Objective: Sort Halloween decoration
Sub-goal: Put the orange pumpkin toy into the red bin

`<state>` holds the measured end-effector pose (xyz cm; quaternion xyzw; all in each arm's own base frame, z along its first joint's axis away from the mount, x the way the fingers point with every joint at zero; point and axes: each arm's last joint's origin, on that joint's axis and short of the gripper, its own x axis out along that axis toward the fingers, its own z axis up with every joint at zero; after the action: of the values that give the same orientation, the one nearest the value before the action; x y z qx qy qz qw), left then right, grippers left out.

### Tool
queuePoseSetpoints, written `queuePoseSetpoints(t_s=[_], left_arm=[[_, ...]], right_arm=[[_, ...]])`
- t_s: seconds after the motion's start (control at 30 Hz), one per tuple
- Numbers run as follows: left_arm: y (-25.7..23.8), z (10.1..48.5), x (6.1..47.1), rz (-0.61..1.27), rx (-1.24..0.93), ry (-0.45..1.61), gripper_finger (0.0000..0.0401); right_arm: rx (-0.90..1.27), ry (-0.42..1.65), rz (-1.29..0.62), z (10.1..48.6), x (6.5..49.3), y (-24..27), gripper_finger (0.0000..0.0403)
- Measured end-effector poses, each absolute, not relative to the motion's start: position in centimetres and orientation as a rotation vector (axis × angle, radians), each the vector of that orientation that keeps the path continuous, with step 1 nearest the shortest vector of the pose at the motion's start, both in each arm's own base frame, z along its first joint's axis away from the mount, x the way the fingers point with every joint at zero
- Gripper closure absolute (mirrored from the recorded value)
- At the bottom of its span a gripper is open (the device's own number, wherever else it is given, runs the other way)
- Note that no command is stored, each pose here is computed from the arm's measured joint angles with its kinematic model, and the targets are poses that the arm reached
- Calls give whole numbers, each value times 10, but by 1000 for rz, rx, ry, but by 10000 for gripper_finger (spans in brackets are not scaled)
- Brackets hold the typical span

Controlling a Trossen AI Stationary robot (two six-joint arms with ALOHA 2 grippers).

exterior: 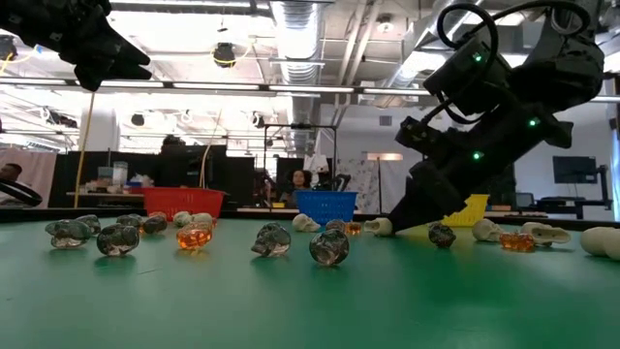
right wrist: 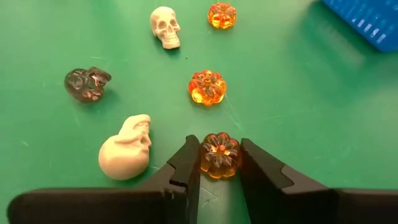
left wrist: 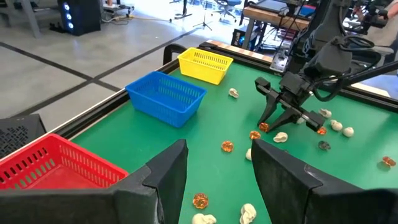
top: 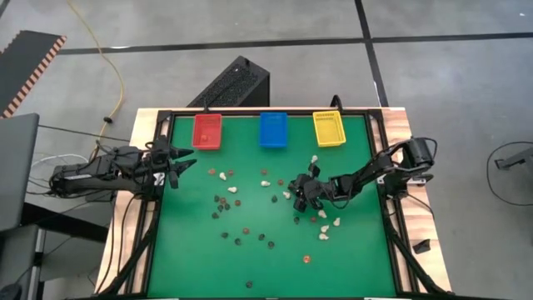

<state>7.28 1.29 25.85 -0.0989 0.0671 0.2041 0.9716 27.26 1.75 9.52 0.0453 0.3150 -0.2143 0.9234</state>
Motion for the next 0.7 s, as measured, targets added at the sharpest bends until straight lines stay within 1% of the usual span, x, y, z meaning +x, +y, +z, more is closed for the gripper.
queuePoseSetpoints(t_s=[0.17,0.27,0.53,0.7], left_arm=[[13,259,73,412,-200,136,232],[13,259,73,412,-200,136,232],[13,258,73,413,-197,137,232],[13,258,73,424,-196,136,232]], right_arm=[[106,624,-460,99,273,17,276],[103,610,-456,108,272,16,277],[97,477,-476,145,279,7,282],[74,417,-510,163,298,-7,283]])
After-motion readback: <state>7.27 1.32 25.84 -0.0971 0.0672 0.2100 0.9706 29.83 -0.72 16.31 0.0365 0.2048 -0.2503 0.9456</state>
